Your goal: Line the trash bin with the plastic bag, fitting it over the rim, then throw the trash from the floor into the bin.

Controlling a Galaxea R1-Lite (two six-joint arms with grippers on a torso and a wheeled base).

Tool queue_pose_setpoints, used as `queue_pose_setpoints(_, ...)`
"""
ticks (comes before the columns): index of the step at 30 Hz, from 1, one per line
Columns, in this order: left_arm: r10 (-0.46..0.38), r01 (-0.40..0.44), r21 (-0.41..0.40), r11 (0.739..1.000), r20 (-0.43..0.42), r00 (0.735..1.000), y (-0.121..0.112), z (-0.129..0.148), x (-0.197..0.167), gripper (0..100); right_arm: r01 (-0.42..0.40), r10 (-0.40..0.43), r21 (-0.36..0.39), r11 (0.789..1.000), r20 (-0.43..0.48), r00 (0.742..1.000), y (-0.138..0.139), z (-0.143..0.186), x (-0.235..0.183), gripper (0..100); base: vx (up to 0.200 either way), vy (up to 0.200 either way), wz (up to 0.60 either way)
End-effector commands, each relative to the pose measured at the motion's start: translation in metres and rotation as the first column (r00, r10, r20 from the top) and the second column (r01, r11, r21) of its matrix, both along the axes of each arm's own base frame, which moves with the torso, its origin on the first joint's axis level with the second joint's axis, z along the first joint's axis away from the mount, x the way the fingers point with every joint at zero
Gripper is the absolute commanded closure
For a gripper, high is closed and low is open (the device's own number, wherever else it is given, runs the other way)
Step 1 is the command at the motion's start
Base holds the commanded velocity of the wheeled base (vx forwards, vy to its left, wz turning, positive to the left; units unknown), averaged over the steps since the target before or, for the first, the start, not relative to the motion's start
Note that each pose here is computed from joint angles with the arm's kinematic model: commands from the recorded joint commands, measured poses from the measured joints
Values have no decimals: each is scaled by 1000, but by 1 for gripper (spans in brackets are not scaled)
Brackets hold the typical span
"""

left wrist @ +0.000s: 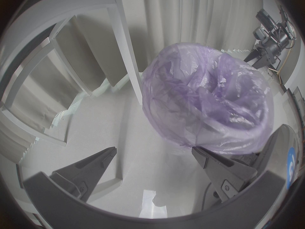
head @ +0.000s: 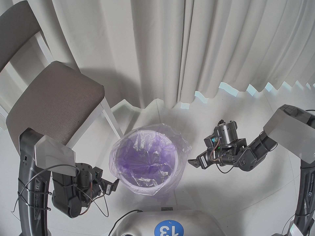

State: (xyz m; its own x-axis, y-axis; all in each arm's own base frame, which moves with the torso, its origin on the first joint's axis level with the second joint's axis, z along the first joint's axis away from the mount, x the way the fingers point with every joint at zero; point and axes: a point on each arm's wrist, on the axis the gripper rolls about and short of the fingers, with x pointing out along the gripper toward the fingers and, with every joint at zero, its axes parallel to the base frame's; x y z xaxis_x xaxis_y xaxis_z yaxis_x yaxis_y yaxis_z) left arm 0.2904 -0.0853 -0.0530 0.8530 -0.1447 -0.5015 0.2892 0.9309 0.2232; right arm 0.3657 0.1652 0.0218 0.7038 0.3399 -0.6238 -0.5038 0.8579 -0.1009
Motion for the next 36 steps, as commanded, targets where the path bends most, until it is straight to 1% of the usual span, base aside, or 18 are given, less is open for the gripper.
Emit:
queue_pose_setpoints(1, 3, -3, 5, 1000, 0, 1000, -4, -20, 17, 0, 0, -1, -8, 1000, -18, 1000, 3, -20, 8, 0, 0, 0, 0)
queue_pose_setpoints(7, 14, -14, 10, 1000, -17, 1000, -6, -26, 37, 0, -9, 9, 9, 1000, -10, 1000, 8, -28, 22, 0, 0, 0, 0)
queue_pose_setpoints(14, 27, -26, 20, 999, -45, 999, -4, -29, 48, 0, -23, 23, 34, 999, 9, 1000, 15, -36, 42, 0, 0, 0, 0)
queue_pose_setpoints(16, 31, -30, 19, 999, -43, 999, -4, -29, 49, 0, -24, 24, 32, 999, 0, 1000, 18, -41, 48, 0, 0, 0, 0)
queue_pose_setpoints(20, 35, -34, 19, 999, -43, 998, -1, -25, 45, 0, -15, 16, 23, 1000, -25, 1000, 19, -49, 62, 0, 0, 0, 0)
queue_pose_setpoints(23, 32, -32, 18, 999, -42, 999, 0, -16, 38, 0, -8, 8, 13, 1000, -40, 999, 15, -52, 66, 0, 0, 0, 0)
queue_pose_setpoints(26, 32, -31, 13, 999, -32, 999, 4, -2, 23, 0, 5, -6, -14, 1000, -62, 998, 0, -54, 63, 0, 0, 0, 0)
queue_pose_setpoints(27, 29, -29, 11, 1000, -30, 999, 5, 0, 19, 0, 3, -4, -21, 1000, -60, 998, -4, -52, 61, 0, 0, 0, 0)
queue_pose_setpoints(29, 16, -16, 2, 1000, -19, 1000, 7, 6, 7, 0, -1, -1, -38, 999, -48, 999, -19, -34, 51, 0, 0, 0, 0)
queue_pose_setpoints(31, 9, -9, -2, 1000, -13, 1000, 8, 8, 0, 0, -11, 9, -35, 999, -50, 999, -25, -26, 44, 0, 0, 0, 0)
queue_pose_setpoints(32, 2, -2, -8, 1000, -3, 1000, 10, 12, -9, 0, -29, 28, -17, 999, -44, 999, -31, -13, 33, 0, 0, 0, 0)
queue_pose_setpoints(34, -2, 2, -6, 1000, -20, 1000, 12, 13, -16, 0, -34, 34, -4, 999, -27, 999, -37, 0, 22, 0, 0, 0, 0)
queue_pose_setpoints(36, 0, 0, -10, 1000, -30, 1000, 14, 17, -23, 0, -40, 40, -6, 999, -7, 999, -41, 7, 11, 0, 0, 0, 0)
